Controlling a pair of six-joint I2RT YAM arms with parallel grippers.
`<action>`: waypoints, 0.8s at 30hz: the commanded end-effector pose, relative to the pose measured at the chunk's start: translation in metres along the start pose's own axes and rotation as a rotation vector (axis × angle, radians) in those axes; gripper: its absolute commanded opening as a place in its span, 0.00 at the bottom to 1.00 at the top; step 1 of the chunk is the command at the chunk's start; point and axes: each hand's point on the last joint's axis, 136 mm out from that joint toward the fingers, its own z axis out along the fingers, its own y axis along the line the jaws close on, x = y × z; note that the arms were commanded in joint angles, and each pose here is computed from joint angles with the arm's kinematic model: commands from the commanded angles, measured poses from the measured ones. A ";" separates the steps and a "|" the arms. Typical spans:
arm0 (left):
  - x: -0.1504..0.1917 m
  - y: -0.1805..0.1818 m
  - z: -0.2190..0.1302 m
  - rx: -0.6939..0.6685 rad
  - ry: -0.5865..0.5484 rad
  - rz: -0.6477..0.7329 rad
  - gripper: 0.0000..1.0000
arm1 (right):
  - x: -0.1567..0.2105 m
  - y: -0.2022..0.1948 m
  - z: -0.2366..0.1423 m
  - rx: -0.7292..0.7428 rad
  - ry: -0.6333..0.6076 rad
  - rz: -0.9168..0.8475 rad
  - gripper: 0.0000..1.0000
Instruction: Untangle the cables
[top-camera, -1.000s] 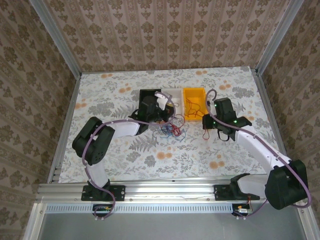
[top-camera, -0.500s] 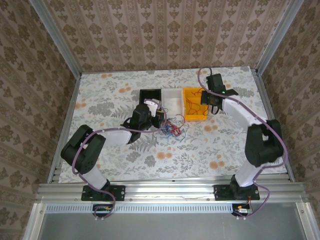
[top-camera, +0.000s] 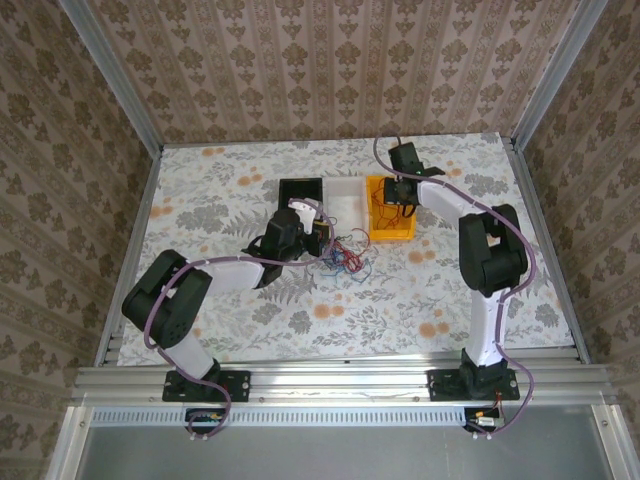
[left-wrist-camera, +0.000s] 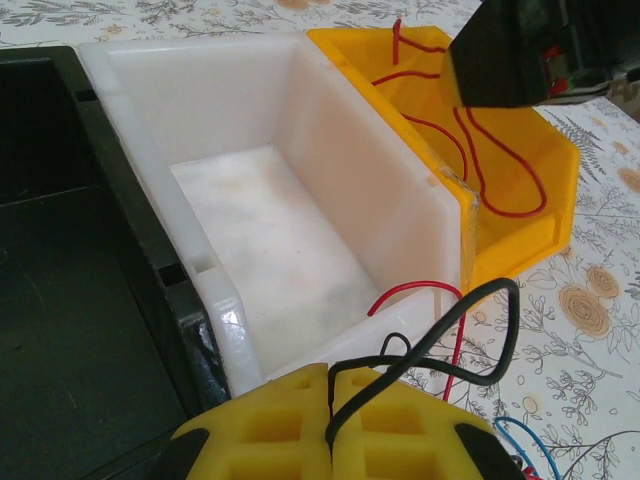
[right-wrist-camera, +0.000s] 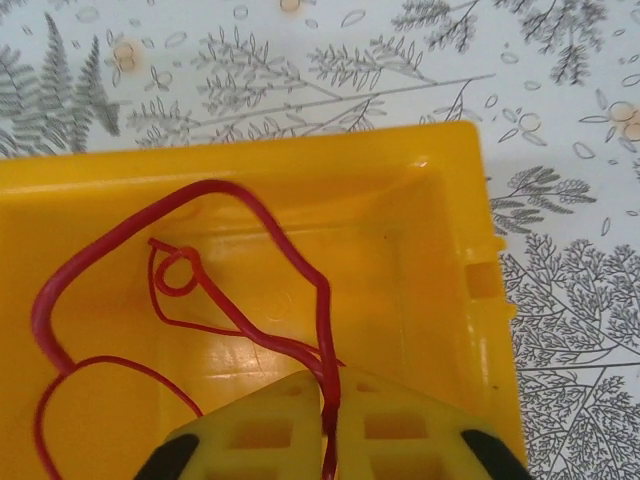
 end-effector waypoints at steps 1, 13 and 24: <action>-0.005 -0.008 0.004 0.030 -0.019 -0.022 0.00 | -0.008 0.004 -0.006 0.010 -0.023 0.011 0.19; -0.006 -0.011 0.007 0.045 -0.011 -0.010 0.00 | -0.043 0.001 -0.087 -0.015 -0.252 -0.002 0.43; 0.029 -0.008 -0.017 0.079 0.137 0.074 0.00 | 0.094 0.079 -0.088 -0.311 -0.023 -0.232 0.42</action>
